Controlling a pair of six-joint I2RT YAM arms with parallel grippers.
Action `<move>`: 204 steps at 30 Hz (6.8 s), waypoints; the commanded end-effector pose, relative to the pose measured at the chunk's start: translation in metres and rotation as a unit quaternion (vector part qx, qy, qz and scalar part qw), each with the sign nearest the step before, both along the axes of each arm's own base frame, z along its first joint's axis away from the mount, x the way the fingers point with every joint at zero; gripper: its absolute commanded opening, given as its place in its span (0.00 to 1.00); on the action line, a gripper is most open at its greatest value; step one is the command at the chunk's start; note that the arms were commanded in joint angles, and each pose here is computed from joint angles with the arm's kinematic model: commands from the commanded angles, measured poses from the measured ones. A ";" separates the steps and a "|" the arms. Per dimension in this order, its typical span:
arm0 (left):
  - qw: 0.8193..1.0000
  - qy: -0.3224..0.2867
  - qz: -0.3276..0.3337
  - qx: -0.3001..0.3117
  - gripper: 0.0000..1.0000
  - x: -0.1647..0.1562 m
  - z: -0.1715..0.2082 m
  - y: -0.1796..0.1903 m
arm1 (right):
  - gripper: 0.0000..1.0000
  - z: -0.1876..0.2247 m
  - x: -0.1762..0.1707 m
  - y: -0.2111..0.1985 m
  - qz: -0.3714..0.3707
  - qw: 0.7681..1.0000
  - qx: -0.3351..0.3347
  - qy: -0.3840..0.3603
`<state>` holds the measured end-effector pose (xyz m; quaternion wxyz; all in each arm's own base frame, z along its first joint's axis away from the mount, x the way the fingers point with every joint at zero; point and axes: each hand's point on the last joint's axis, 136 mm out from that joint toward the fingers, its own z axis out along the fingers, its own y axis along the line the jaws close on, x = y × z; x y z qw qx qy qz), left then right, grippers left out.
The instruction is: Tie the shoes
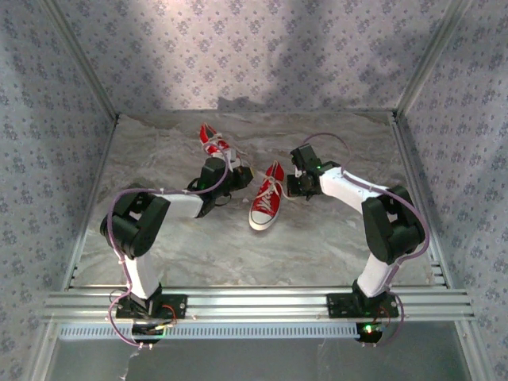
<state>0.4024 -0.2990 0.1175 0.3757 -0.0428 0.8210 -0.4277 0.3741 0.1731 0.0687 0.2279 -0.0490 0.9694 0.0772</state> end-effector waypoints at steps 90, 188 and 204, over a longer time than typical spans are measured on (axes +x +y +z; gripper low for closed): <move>0.885 0.069 -0.116 0.446 0.56 0.056 -0.043 -0.074 | 0.63 0.098 -0.068 -0.104 -0.189 0.967 0.010 -0.173; 0.886 -0.144 0.339 0.282 1.00 0.041 0.109 0.259 | 1.00 0.082 -0.043 -0.222 -0.288 0.900 -0.169 -0.281; 0.849 -0.146 0.265 0.433 1.00 -0.049 0.007 0.297 | 1.00 0.030 0.023 -0.178 -0.086 0.932 -0.130 -0.327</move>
